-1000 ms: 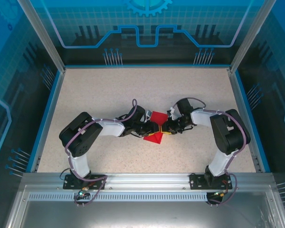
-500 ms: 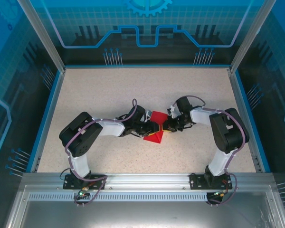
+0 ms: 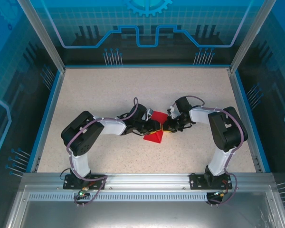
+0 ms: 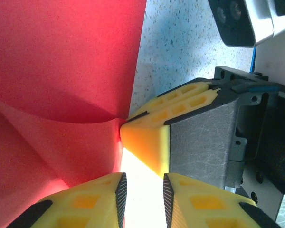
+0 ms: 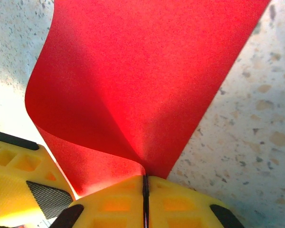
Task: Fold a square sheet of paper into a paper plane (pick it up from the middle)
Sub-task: Fold the triangle a second time at the center of the table.
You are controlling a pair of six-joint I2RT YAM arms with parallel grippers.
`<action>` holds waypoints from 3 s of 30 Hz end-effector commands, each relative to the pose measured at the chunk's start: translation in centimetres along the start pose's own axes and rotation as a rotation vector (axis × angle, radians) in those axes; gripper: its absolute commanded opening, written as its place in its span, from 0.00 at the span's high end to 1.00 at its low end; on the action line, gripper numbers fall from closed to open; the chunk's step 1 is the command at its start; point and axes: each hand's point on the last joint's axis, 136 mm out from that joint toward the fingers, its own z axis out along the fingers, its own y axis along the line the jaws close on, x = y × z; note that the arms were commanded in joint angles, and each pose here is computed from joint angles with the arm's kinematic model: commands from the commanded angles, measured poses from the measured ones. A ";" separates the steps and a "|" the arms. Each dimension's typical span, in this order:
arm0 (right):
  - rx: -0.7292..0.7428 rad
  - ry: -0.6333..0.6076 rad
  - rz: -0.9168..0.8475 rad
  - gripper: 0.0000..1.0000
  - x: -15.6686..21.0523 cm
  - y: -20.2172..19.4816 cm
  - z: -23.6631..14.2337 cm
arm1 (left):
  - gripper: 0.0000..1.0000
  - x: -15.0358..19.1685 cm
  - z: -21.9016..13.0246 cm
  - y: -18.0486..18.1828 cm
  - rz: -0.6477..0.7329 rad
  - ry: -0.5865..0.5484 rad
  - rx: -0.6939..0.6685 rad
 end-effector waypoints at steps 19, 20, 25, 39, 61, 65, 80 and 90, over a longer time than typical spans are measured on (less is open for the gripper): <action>0.026 0.021 -0.002 0.90 0.1 -0.3 0.3 | 0.71 0.5 0.9 1.7 -0.033 0.032 -0.059; 0.026 0.021 -0.002 0.90 0.1 -0.3 0.3 | 0.71 0.5 0.9 1.8 -0.034 0.031 -0.061; 0.028 0.024 0.001 0.90 0.1 -0.4 0.4 | 0.71 0.5 0.9 2.0 -0.035 0.031 -0.070; 0.026 0.038 0.006 0.89 0.2 -0.6 0.8 | 0.71 0.9 0.9 3.5 -0.059 0.031 -0.118; 0.088 -0.061 -0.055 0.84 -0.8 1.3 -2.7 | 0.74 1.5 1.0 5.4 -0.103 0.032 -0.178; 0.073 -0.037 -0.081 0.89 -0.3 2.1 -2.0 | 0.77 1.6 1.0 5.7 -0.107 0.032 -0.190; 0.104 0.059 -0.089 0.91 0.4 2.0 1.5 | 0.82 1.9 1.0 6.9 -0.139 0.028 -0.225; 0.231 0.039 -0.059 0.92 -0.5 -0.6 0.6 | 0.82 2.0 0.8 7.1 -0.144 0.033 -0.251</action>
